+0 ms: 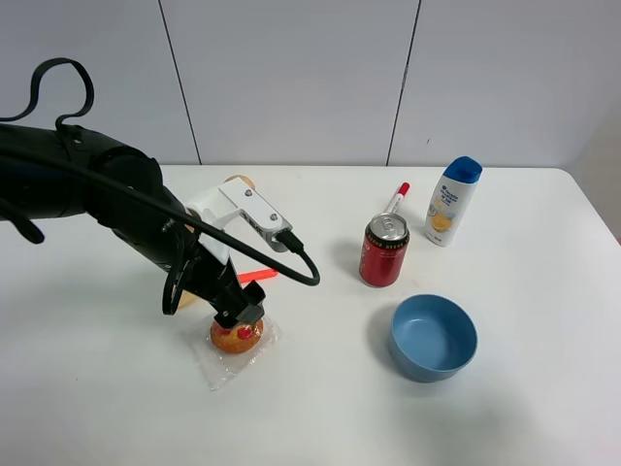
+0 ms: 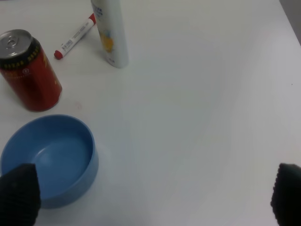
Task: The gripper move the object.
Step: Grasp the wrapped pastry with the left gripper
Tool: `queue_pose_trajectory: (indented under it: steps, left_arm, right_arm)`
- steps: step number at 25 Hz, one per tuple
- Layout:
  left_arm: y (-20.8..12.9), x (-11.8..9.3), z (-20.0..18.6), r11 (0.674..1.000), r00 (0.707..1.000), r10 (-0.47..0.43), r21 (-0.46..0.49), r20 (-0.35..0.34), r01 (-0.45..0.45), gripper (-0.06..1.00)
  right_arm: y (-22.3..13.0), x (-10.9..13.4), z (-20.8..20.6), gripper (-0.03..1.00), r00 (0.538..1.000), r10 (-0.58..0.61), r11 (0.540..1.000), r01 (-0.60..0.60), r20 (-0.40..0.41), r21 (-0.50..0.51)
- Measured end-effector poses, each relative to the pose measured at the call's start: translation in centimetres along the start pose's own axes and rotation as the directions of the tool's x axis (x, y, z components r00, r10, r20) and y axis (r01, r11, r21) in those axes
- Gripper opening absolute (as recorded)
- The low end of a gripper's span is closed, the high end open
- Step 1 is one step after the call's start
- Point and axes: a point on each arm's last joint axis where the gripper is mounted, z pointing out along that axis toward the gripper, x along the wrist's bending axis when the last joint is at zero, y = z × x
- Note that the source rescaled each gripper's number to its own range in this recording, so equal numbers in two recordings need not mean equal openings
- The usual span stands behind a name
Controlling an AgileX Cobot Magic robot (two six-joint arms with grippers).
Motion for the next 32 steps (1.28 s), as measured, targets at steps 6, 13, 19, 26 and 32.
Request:
queue_pose_trajectory:
  steps: [6,13,19,26,32]
  left_arm:
    - [-0.1,0.1,1.4,1.0,1.0,-0.001,0.019,-0.001,0.001,1.0]
    - [-1.2,-0.8,2.8,1.0,1.0,0.021,0.021,0.003,-0.021,1.0]
    - [-2.3,-0.8,3.6,1.0,1.0,0.023,0.015,-0.006,-0.023,1.0]
    - [-2.7,-0.7,4.9,0.999,1.0,0.026,0.042,-0.006,-0.026,1.0]
    - [-3.0,-0.7,6.3,0.997,1.0,0.028,0.068,-0.005,-0.027,1.0]
  right_arm:
    - [0.0,0.0,0.0,1.0,1.0,0.0,1.0,0.0,0.0,0.0]
    - [0.0,0.0,0.0,1.0,1.0,0.0,1.0,0.0,0.0,0.0]
    - [0.0,0.0,0.0,1.0,1.0,0.0,1.0,0.0,0.0,0.0]
    - [0.0,0.0,0.0,1.0,1.0,0.0,1.0,0.0,0.0,0.0]
    - [0.0,0.0,0.0,1.0,1.0,0.0,1.0,0.0,0.0,0.0]
